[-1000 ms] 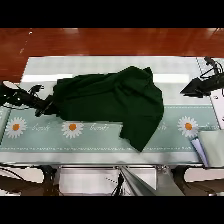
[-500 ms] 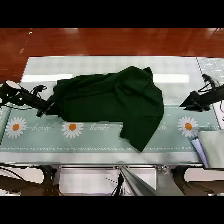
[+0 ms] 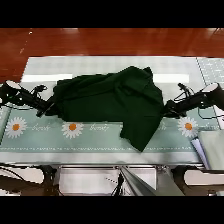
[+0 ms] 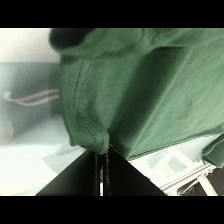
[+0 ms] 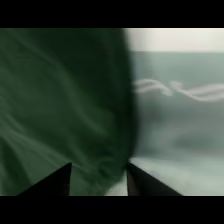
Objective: Fold the shirts.
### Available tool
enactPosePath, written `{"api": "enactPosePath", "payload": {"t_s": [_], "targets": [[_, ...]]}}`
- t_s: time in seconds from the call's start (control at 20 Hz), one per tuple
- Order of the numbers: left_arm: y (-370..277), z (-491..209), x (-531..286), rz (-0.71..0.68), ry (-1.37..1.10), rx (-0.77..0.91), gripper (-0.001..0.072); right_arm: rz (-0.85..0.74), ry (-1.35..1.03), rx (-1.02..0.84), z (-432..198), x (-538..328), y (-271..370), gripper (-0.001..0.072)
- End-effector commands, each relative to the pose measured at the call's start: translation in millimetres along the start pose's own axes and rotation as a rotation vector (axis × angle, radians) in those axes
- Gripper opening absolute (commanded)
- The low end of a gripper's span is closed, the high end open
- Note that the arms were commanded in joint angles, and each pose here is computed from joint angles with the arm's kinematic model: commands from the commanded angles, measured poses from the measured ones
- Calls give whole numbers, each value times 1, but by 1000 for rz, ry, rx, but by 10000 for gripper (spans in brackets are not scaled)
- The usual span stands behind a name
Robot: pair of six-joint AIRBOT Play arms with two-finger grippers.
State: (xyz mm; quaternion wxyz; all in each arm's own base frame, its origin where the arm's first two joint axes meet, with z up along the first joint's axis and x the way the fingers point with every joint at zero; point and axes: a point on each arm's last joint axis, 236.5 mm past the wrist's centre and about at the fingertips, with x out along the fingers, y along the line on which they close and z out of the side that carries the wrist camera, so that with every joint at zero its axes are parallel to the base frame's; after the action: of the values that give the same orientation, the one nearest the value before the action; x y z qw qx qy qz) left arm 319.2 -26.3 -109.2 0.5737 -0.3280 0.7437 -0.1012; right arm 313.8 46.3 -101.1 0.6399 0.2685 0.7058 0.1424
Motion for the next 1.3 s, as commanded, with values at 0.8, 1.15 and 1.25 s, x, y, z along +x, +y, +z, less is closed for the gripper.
{"api": "enactPosePath", "payload": {"t_s": [0.8,1.15,1.25], "targets": [[-300,-105,-383,-108,-1316,880,20,57,-1197,-664,14,-355,271,23],[-347,-366,-510,0,-2061,1169,17,28,-1874,-824,-169,-556,352,23],[-333,-401,-510,36,-2128,1125,17,-4,-1883,-772,-193,-564,345,23]]}}
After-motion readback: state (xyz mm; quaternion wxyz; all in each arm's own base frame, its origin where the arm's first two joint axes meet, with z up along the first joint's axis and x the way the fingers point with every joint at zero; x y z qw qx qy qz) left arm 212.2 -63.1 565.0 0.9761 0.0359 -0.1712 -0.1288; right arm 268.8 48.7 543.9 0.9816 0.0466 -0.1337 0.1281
